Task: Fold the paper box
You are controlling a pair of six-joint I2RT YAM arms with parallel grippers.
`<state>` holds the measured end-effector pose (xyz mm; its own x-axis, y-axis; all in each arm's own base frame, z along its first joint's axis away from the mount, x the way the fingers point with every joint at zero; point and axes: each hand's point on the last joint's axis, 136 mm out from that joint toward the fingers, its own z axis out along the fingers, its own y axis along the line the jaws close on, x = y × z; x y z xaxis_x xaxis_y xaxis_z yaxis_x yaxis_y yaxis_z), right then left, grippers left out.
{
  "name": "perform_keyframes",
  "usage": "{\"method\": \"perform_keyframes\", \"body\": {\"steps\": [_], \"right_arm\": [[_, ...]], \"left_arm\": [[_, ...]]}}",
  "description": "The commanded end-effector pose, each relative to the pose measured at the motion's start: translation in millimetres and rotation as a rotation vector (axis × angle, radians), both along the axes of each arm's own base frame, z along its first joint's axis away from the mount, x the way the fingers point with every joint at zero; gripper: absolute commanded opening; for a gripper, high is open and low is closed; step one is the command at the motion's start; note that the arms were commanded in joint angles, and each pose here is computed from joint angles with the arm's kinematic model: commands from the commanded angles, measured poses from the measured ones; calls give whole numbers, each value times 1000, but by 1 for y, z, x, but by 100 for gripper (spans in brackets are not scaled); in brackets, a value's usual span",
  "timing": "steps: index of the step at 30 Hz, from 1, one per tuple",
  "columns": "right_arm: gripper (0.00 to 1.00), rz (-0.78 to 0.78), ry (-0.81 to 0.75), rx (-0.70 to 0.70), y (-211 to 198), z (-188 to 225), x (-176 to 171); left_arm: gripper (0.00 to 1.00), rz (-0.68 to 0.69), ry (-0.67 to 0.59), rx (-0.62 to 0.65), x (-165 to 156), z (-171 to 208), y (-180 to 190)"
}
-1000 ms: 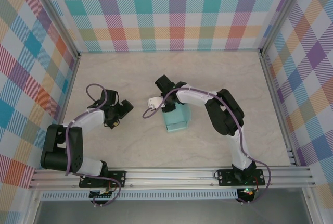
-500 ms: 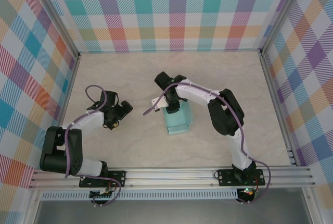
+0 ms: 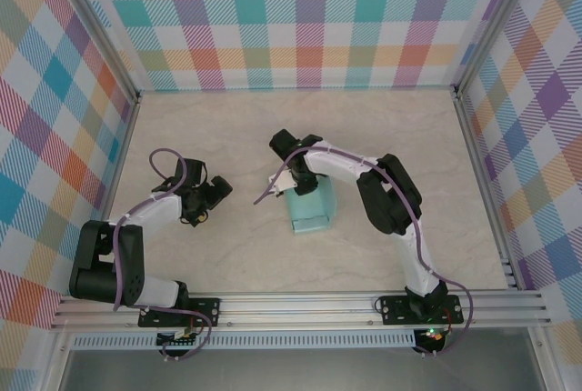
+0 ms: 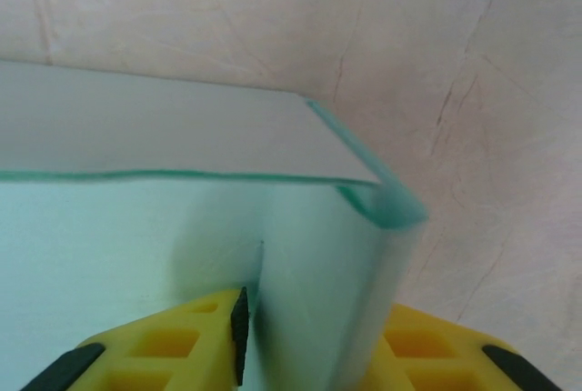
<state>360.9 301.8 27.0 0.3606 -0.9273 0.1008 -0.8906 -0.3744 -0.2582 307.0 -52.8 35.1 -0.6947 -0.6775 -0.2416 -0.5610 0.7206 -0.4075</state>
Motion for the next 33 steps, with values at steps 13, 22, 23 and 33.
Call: {"method": "perform_keyframes", "body": {"steps": [13, 22, 23, 33], "right_arm": [[23, 127, -147, 83, 9, -19, 0], [37, 223, -181, 112, 24, 30, -4], [38, 239, -189, 115, 26, 36, -5], [40, 351, -204, 112, 27, 68, -32]], "left_arm": [[100, 19, 60, 11, -14, -7, 8], [100, 3, 33, -6, -8, 0, 4], [100, 2, 31, -9, -7, 1, 4], [100, -28, 4, -25, 0, 10, -6]]}}
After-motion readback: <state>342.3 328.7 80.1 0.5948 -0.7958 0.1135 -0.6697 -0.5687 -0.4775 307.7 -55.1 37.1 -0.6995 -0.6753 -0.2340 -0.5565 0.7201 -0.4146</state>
